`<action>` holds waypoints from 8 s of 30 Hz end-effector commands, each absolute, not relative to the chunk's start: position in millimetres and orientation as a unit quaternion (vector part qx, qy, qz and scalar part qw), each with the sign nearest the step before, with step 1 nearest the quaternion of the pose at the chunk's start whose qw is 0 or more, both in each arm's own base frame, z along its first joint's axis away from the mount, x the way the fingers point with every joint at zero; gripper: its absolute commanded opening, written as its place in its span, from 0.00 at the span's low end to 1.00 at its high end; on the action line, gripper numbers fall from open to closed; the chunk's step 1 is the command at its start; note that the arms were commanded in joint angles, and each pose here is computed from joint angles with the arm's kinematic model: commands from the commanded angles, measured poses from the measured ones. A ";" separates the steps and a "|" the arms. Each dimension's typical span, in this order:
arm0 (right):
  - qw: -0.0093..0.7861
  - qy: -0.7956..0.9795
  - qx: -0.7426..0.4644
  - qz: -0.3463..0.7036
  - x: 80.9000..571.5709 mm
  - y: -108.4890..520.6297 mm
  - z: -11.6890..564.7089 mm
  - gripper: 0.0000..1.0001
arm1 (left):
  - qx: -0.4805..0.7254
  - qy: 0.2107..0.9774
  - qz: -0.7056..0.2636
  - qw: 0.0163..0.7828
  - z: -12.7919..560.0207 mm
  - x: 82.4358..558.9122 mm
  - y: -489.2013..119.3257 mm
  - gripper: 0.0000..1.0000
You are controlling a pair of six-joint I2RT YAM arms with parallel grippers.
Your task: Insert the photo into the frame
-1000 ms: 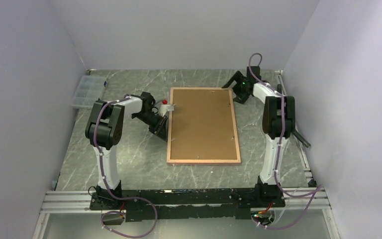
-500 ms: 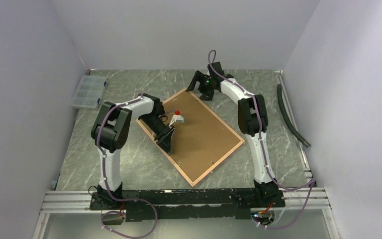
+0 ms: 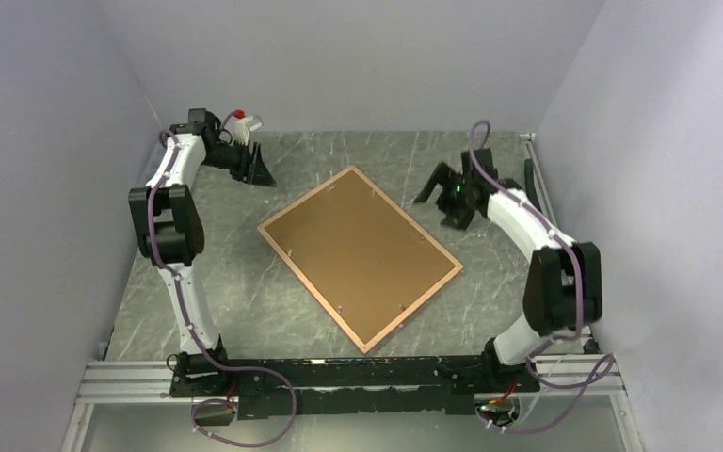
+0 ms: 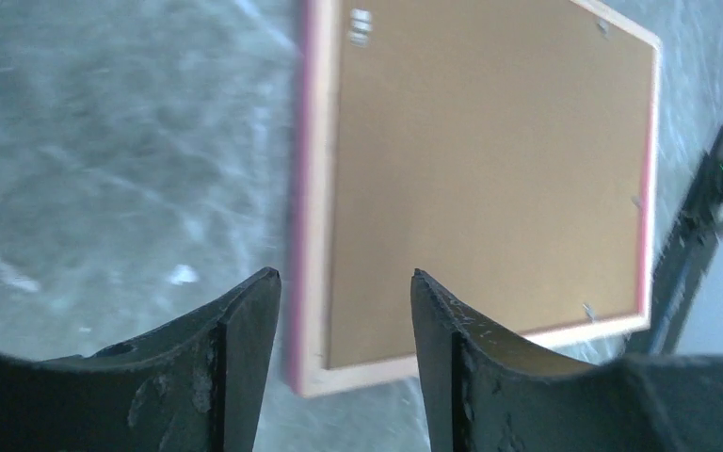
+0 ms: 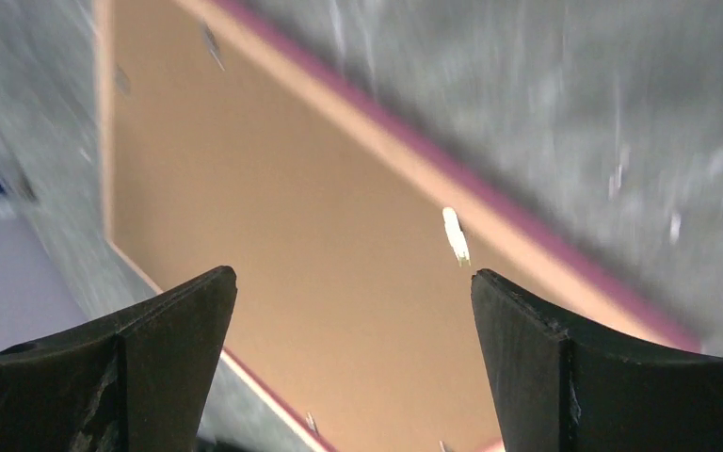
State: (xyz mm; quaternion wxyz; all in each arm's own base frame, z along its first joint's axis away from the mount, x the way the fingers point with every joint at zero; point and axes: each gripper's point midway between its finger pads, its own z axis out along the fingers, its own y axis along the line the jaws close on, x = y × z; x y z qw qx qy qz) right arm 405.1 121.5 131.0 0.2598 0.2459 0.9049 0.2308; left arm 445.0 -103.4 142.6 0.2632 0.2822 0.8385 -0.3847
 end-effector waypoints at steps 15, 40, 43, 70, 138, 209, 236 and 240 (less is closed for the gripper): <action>0.068 0.911 0.284 0.291 210.9 146.1 71.8 1.00 | 0.254 0.859 -0.392 0.210 47.9 460.7 -122.3 0.51; 0.124 0.926 0.266 0.235 302.8 118.1 62.5 1.00 | 0.340 0.848 -0.402 0.056 43.4 291.7 -143.8 0.37; 0.133 0.929 0.264 0.225 308.2 113.5 66.5 1.00 | 0.323 0.847 -0.418 0.061 57.9 286.7 -139.0 0.39; 0.201 0.914 0.130 0.328 411.6 315.0 127.1 0.91 | 0.299 0.907 -0.273 0.112 8.6 331.3 -125.3 0.48; 0.076 0.907 0.105 0.402 402.5 447.4 50.1 0.75 | 0.346 0.900 -0.234 0.121 -15.6 315.1 -121.8 0.43; 0.251 0.892 -0.325 0.189 212.2 344.8 89.9 0.67 | 0.255 0.888 -0.141 0.356 190.7 349.6 -51.3 0.82; 0.266 0.862 -0.422 0.089 155.6 338.1 28.6 0.36 | 0.428 0.754 -0.187 0.462 207.3 261.9 -83.7 0.94; 0.272 0.860 -0.421 0.090 156.8 339.3 34.4 0.25 | 0.535 0.683 -0.170 0.467 179.2 233.6 -91.2 0.94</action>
